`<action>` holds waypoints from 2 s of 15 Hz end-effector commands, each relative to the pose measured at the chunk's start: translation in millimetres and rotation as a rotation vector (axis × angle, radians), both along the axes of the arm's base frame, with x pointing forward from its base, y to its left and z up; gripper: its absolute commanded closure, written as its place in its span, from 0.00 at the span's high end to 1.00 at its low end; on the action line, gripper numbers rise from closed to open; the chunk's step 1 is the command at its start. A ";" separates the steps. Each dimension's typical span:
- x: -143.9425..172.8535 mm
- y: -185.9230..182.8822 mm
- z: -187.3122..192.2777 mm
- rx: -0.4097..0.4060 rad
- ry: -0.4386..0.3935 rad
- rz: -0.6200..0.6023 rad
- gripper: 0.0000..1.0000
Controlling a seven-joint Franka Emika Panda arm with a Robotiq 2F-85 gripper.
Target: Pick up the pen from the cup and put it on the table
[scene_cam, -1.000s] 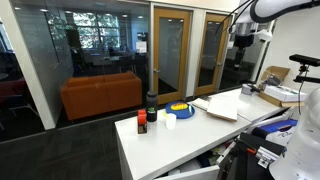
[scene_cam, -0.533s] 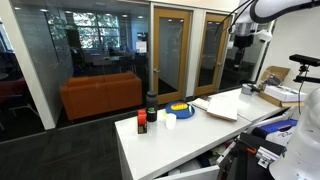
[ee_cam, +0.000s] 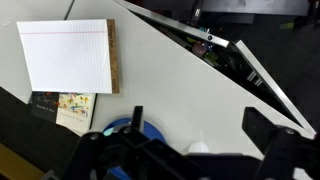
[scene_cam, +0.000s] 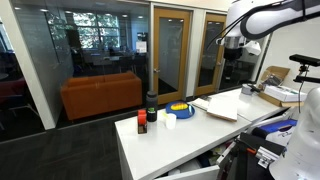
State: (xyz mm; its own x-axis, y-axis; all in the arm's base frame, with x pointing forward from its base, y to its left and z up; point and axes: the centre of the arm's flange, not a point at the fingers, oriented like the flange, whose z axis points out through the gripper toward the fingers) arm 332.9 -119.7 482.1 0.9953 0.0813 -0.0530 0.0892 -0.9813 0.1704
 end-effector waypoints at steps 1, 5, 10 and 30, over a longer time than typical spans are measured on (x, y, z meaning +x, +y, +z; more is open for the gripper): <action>18.7 16.5 -17.6 0.029 -0.041 0.016 1.00; 43.4 35.3 -30.0 0.099 -0.066 -0.156 1.00; 83.0 54.8 -47.9 0.131 -0.088 -0.438 1.00; 245.8 -10.2 -168.4 0.220 0.261 -1.373 1.00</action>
State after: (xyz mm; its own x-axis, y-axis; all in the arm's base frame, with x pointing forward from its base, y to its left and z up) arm 563.2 -115.0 312.8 0.3759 -0.8823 -0.2834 -0.8993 -0.4211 0.1181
